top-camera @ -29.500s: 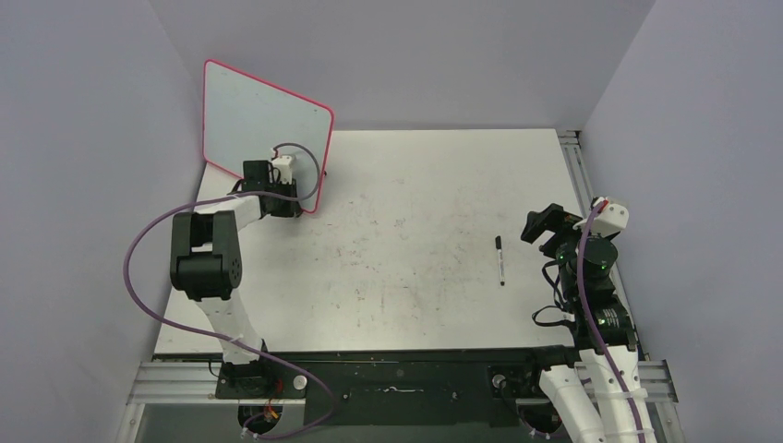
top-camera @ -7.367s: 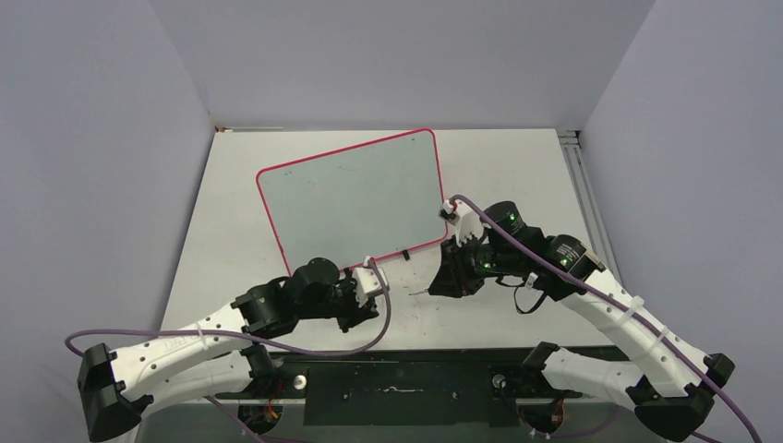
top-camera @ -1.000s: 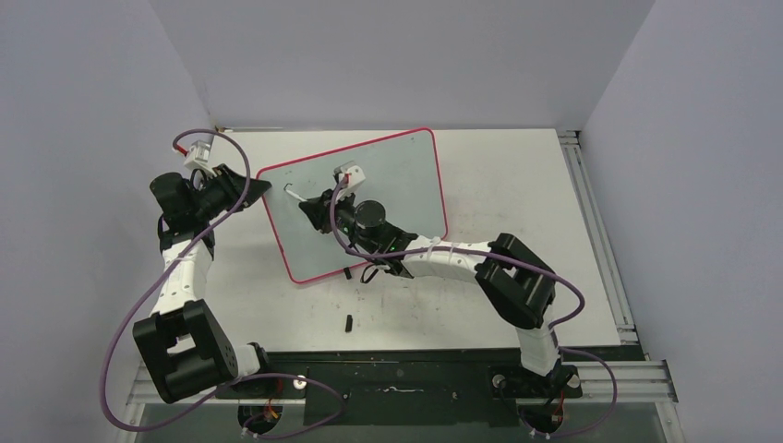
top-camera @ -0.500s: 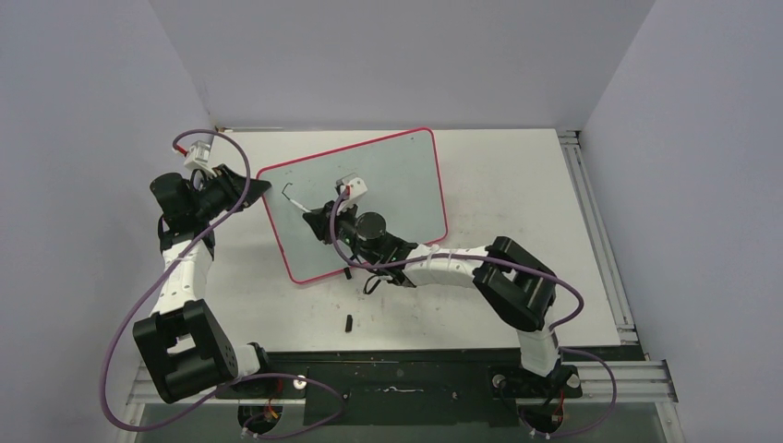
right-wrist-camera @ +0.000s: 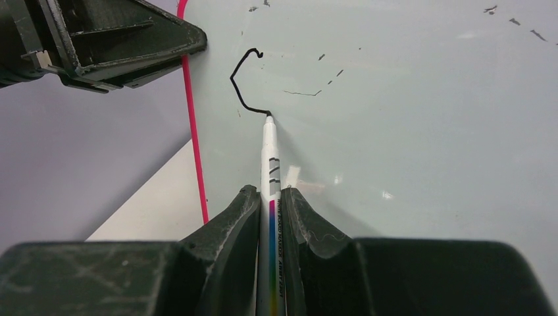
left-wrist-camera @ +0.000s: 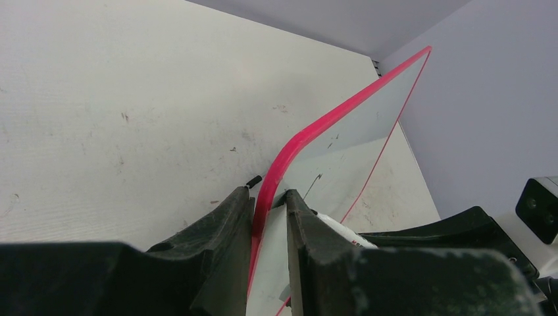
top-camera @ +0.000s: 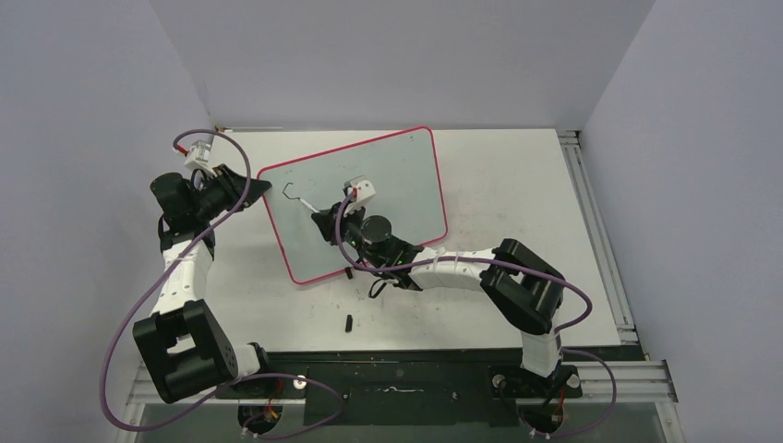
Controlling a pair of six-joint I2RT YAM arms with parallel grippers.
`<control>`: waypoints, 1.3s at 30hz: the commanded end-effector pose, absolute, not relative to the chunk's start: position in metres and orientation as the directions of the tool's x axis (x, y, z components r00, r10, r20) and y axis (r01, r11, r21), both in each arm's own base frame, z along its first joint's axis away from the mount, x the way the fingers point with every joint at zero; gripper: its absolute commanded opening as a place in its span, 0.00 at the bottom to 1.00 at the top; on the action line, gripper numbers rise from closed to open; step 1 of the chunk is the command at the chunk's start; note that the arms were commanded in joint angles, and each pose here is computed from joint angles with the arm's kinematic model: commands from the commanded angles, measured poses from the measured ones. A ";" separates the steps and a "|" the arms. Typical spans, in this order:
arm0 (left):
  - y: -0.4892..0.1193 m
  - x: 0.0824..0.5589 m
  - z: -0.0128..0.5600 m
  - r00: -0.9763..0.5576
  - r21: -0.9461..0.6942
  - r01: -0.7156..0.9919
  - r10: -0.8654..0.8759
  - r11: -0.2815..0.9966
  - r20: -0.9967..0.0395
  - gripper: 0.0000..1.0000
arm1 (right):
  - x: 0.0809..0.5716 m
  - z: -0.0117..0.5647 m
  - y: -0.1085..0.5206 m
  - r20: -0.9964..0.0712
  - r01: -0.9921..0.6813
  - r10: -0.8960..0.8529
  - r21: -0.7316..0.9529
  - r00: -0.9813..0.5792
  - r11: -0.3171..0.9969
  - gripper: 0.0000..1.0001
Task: Write a sentence on the whiteboard
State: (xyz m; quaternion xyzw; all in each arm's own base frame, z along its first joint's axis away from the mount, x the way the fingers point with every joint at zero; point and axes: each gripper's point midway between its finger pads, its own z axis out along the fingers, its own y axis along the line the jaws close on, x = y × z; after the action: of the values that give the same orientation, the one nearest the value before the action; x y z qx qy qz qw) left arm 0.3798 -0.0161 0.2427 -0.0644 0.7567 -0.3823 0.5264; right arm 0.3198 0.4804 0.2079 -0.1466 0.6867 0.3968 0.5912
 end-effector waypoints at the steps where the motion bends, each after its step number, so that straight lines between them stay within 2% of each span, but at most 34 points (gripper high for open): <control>1: -0.021 0.378 0.256 -0.410 -0.621 0.358 -0.480 0.697 -0.775 0.21 | 0.321 0.198 0.469 -0.943 -0.644 0.224 0.333 -0.248 0.689 0.05; 19: -0.020 0.379 0.255 -0.410 -0.621 0.355 -0.481 0.699 -0.775 0.21 | 0.303 0.193 0.499 -0.950 -0.697 0.185 0.310 -0.251 0.646 0.05; 29: -0.018 0.379 0.253 -0.412 -0.620 0.341 -0.480 0.707 -0.774 0.21 | 0.284 0.245 0.497 -0.951 -0.746 0.236 0.303 -0.199 0.593 0.05; 39: -0.017 0.379 0.252 -0.413 -0.617 0.336 -0.478 0.712 -0.775 0.21 | 0.302 0.256 0.471 -0.958 -0.702 0.239 0.282 -0.162 0.654 0.05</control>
State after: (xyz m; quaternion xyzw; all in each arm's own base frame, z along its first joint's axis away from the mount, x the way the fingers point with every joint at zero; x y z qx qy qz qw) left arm 0.3792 -0.0168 0.2426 -0.0611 0.7568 -0.3830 0.5262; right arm 0.2917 0.4844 0.2279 -0.1925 0.6813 0.3787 0.5962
